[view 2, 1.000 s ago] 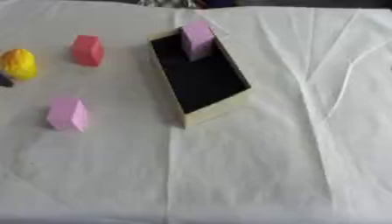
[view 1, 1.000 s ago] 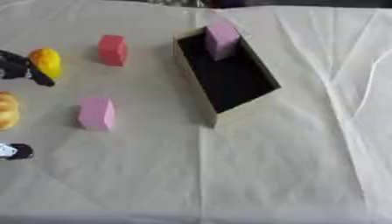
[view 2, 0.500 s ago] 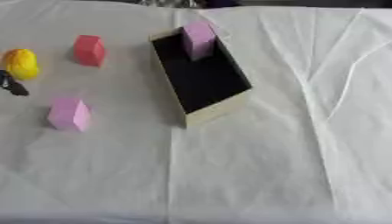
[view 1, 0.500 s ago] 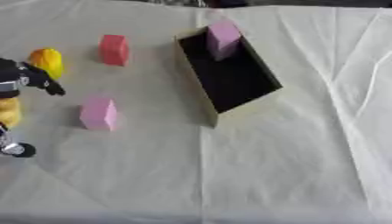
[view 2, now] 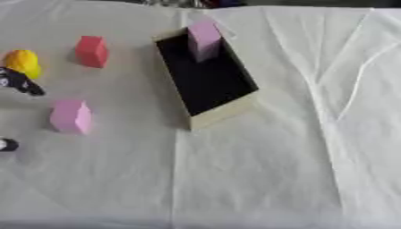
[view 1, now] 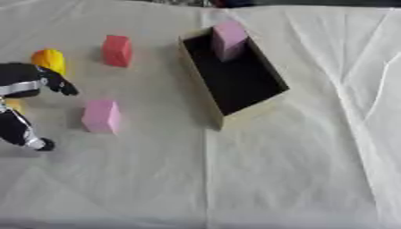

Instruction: Pick up objects on the table and place them in the box.

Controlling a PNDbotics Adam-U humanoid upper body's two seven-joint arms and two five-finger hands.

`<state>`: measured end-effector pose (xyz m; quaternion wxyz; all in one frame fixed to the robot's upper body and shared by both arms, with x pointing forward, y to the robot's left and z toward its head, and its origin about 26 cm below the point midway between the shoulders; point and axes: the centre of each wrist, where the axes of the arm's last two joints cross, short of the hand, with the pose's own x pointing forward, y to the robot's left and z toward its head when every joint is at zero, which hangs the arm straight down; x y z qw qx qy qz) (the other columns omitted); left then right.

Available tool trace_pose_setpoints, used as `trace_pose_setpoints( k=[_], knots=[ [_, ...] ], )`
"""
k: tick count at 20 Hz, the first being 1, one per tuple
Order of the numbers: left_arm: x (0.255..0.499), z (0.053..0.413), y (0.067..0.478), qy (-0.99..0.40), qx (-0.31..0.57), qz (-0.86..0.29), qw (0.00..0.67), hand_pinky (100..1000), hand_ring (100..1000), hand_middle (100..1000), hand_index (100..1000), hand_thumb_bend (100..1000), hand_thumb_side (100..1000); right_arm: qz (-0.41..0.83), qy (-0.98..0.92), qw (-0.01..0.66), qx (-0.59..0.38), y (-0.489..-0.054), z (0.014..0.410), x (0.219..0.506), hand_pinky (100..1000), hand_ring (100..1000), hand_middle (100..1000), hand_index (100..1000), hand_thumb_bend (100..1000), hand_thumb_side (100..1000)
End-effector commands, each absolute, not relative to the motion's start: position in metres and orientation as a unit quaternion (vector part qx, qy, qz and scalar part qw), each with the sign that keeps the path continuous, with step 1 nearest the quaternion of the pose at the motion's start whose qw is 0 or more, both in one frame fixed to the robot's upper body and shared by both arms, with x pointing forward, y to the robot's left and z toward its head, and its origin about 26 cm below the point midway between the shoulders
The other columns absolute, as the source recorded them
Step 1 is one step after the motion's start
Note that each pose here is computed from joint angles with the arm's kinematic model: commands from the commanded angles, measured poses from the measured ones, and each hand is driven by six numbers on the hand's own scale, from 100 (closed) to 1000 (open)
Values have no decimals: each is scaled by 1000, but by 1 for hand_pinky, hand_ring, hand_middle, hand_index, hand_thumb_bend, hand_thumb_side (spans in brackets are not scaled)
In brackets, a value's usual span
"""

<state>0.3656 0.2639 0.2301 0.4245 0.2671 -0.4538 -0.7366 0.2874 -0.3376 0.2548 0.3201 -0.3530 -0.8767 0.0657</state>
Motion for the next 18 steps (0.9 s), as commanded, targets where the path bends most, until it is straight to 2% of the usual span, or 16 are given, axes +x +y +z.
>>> trace_pose_setpoints(
  k=[1, 18],
  knots=[
    [371, 236, 263, -456, 271, -738, 418, 912, 853, 784, 877, 606, 133, 71, -883, 304, -351, -336, 265, 285, 847, 746, 790, 856, 100, 781],
    [412, 224, 228, -463, 253, -746, 405, 904, 849, 784, 879, 572, 125, 76, -891, 303, -329, -332, 263, 286, 850, 753, 785, 854, 100, 788]
  ],
)
